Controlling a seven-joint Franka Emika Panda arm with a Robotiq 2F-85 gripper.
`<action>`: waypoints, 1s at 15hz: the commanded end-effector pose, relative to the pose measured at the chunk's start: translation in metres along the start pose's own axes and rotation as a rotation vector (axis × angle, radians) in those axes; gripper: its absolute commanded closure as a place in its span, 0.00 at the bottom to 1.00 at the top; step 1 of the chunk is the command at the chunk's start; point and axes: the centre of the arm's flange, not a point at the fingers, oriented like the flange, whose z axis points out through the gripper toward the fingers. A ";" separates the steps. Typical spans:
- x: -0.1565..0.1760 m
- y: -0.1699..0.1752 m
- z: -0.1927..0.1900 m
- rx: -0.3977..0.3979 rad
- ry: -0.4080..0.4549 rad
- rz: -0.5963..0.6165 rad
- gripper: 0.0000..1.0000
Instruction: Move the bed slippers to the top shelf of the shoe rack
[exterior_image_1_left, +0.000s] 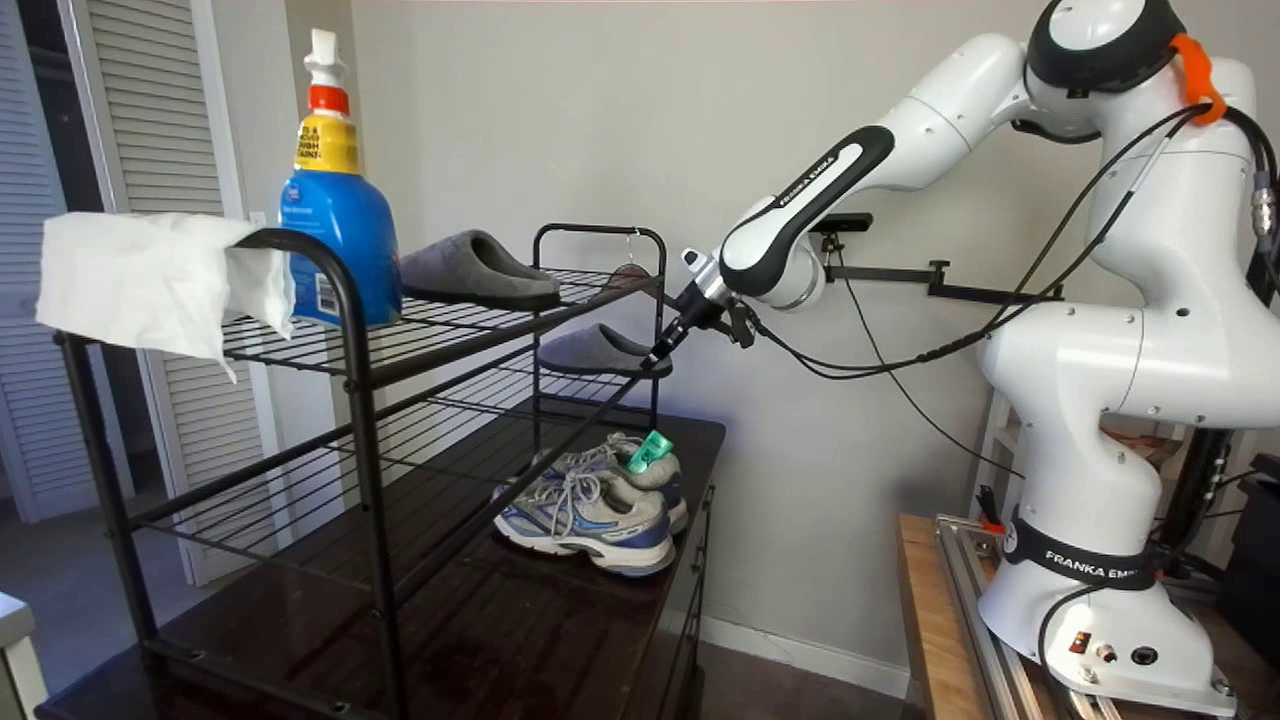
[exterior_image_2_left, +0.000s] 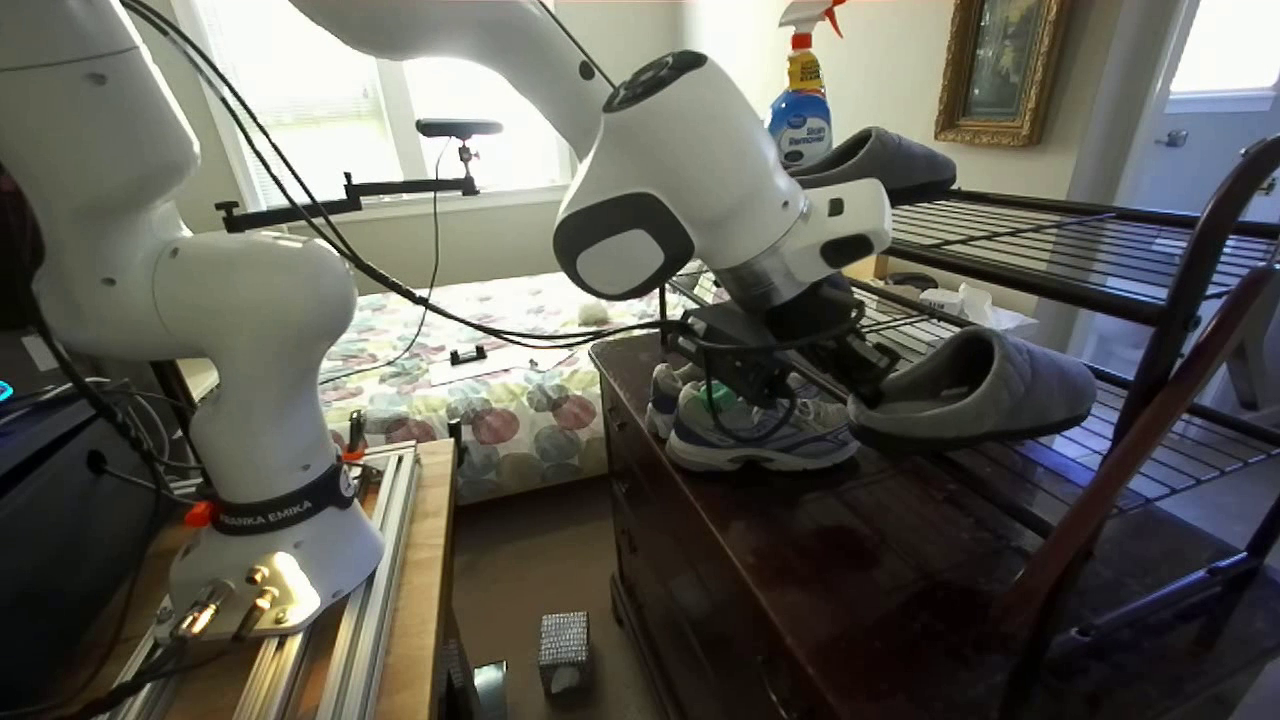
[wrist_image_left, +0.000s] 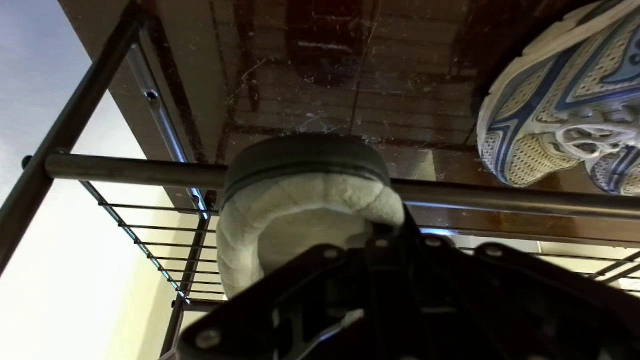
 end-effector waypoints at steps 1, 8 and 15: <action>-0.015 -0.002 -0.038 0.026 0.005 -0.002 0.99; -0.013 -0.011 -0.079 -0.002 0.187 -0.012 0.99; -0.017 -0.016 -0.103 0.015 0.217 -0.006 0.99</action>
